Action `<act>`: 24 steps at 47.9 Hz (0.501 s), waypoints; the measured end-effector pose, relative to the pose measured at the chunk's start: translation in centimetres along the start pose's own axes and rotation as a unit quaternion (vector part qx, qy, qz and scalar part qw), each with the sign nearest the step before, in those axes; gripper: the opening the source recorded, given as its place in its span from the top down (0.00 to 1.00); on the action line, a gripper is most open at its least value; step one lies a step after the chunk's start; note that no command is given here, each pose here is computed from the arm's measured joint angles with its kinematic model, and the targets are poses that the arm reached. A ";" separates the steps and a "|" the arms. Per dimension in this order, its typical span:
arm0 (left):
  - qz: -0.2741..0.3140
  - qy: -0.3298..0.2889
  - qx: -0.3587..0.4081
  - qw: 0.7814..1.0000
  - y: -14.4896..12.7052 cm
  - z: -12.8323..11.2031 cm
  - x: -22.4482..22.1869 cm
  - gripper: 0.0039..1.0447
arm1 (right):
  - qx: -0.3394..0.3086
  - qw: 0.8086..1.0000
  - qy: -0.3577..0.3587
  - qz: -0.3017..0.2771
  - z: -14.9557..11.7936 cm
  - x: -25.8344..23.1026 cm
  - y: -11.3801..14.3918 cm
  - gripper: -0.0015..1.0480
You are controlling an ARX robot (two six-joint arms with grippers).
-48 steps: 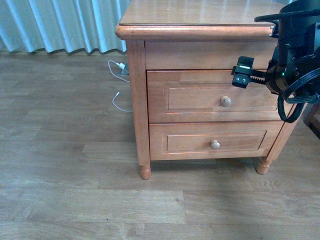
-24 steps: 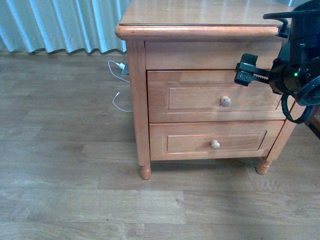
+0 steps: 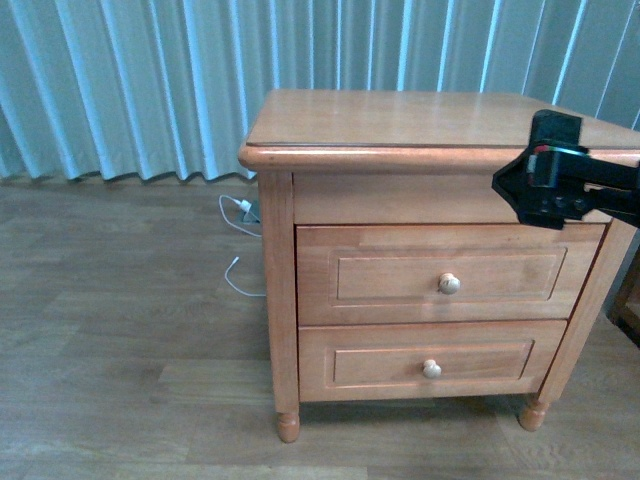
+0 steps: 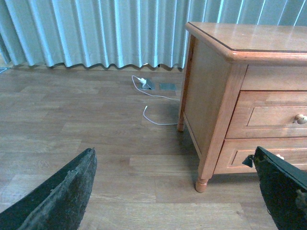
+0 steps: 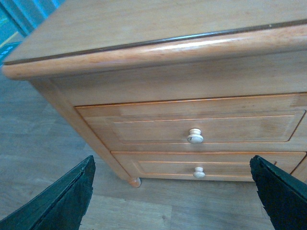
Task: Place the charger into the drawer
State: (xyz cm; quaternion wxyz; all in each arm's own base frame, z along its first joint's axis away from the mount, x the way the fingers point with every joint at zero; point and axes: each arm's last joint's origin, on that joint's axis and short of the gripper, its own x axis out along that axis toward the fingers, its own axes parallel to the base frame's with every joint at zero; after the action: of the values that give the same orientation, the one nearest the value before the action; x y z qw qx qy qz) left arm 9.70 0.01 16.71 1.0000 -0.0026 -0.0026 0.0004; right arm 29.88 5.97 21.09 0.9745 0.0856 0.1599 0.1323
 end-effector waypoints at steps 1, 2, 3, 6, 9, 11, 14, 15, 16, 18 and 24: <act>0.000 0.000 0.000 1.000 0.0 0.0 0.0 0.05 | -0.003 1.000 -0.002 0.002 0.0 -0.4 0.1 0.08; 0.000 0.000 0.000 1.000 0.0 0.0 0.0 0.05 | -0.008 1.000 -0.008 0.005 0.1 -1.1 0.4 0.08; 0.000 0.000 0.000 1.000 0.0 0.0 0.0 0.05 | -0.014 1.000 -0.013 0.008 0.2 -1.8 0.6 0.08; 0.000 0.000 0.000 1.000 0.0 0.0 0.0 0.05 | -0.027 0.999 -0.025 0.014 0.2 -4.0 1.1 0.08; 0.000 0.000 0.000 1.000 0.0 0.0 0.0 0.05 | -0.037 0.999 -0.036 0.014 0.0 -6.3 1.3 0.08; 0.000 0.000 0.000 1.000 0.0 0.0 0.0 0.05 | -0.038 0.998 -0.041 0.009 -0.3 -7.9 1.3 0.08; 0.000 0.000 0.000 1.000 0.0 0.0 0.0 0.05 | -0.037 0.998 -0.045 0.005 -0.6 -9.4 1.1 0.08; 0.000 0.000 0.000 1.000 0.0 0.0 0.0 0.05 | -0.037 0.998 -0.047 0.003 -0.7 -10.0 1.0 0.08; 0.000 0.000 0.000 1.000 0.0 0.0 0.0 0.05 | -0.036 0.998 -0.048 0.001 -0.8 -10.6 0.9 0.08; 0.000 0.000 0.000 1.000 0.0 0.0 0.0 0.05 | -0.034 0.998 -0.051 -0.002 -1.1 -12.1 0.7 0.08; 0.000 0.000 0.000 1.000 0.0 0.0 0.0 0.05 | -0.017 0.997 -0.073 -0.031 -1.8 -16.0 -0.6 0.08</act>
State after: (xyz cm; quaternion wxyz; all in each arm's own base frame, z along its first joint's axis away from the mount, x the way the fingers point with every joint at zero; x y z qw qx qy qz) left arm 9.70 0.01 16.71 1.0000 -0.0026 -0.0028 0.0004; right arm 14.75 1.07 23.89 0.9885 0.0732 0.0886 0.0980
